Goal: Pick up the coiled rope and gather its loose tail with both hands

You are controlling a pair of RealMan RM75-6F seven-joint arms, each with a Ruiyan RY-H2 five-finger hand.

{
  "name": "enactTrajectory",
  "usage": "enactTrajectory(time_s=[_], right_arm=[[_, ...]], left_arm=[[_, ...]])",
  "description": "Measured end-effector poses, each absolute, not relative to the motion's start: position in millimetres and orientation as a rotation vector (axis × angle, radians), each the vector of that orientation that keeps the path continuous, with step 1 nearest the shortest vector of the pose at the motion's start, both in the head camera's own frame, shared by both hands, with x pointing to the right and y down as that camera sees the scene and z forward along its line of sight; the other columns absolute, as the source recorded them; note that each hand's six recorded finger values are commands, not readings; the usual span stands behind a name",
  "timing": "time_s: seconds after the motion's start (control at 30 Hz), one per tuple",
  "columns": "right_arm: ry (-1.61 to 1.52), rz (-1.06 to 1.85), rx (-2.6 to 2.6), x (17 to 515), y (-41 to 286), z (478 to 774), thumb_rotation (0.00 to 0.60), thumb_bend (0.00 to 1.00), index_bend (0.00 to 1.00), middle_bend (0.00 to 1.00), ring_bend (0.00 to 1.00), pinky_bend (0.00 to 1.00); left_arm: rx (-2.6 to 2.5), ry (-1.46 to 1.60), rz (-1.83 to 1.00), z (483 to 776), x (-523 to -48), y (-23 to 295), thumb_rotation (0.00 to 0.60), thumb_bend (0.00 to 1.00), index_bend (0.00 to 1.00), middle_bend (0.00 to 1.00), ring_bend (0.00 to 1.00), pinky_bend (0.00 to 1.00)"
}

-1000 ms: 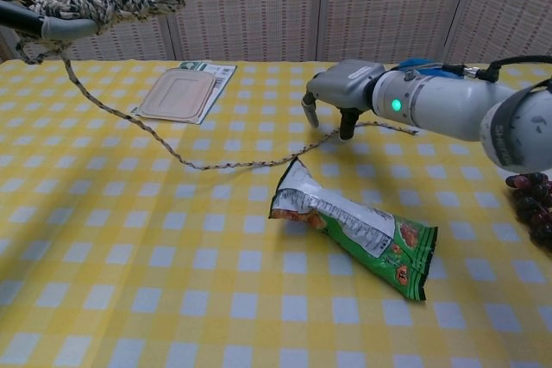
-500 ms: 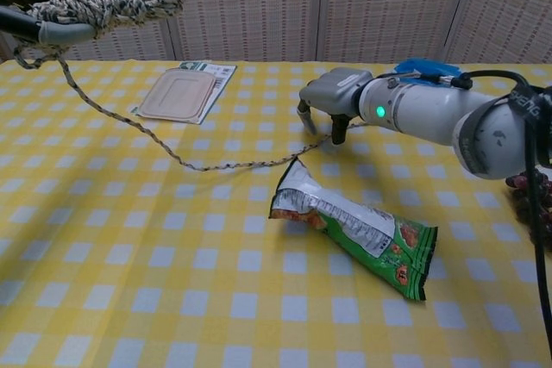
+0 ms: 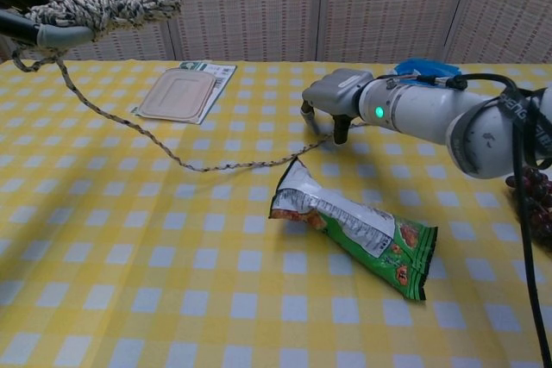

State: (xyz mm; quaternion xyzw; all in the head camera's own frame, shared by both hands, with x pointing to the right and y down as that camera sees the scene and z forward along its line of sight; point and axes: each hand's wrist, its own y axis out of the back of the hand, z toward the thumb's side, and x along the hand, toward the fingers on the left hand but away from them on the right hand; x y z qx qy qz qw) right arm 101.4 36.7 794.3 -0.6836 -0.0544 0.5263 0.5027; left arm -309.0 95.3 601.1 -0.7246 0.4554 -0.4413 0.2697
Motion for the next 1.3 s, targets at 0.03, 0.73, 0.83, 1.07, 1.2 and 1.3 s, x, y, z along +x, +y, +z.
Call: enactTrajectory(time_s=[0.03,0.73,0.83,1.07,1.2,1.3], right_arm=[[-0.13,1.274,-1.649,101.7,36.6,794.7,0.6,0.29,0.48,0.25,0.09,0.23],[-0.13,1.312,-1.642,104.3,35.0,801.4,0.6,0.33,0.52,0.28,0.09,0.23],[-0.133,1.317,-1.645,104.5,34.7,801.8,0.6,0.35,0.53,0.28,0.09,0.23],[-0.134,1.326,-1.645,105.4,34.2,802.9,0.6,0.39,0.54,0.29,0.09,0.23],[-0.126,1.324,-1.637,105.4,35.1,803.7,0.6,0.39,0.54,0.29,0.09,0.23],[-0.126,1.323,-1.636,105.5,36.1,804.0,0.6,0.39,0.55,0.29,0.09,0.23]], left_arm=[[-1.952,1.227,-1.191,601.2,-309.3,95.3,0.435,0.26,0.72,0.71,0.53,0.31],[-1.953,1.234,-1.205,604.4,-313.4,97.1,0.425,0.26,0.72,0.71,0.53,0.31],[-1.952,1.234,-1.206,604.7,-313.6,97.2,0.429,0.26,0.72,0.71,0.53,0.31],[-1.952,1.234,-1.212,605.4,-314.6,97.8,0.429,0.26,0.72,0.71,0.52,0.31],[-1.953,1.235,-1.213,605.8,-315.0,97.9,0.429,0.26,0.72,0.71,0.52,0.31],[-1.954,1.236,-1.213,606.2,-314.9,98.1,0.437,0.26,0.72,0.71,0.52,0.31]])
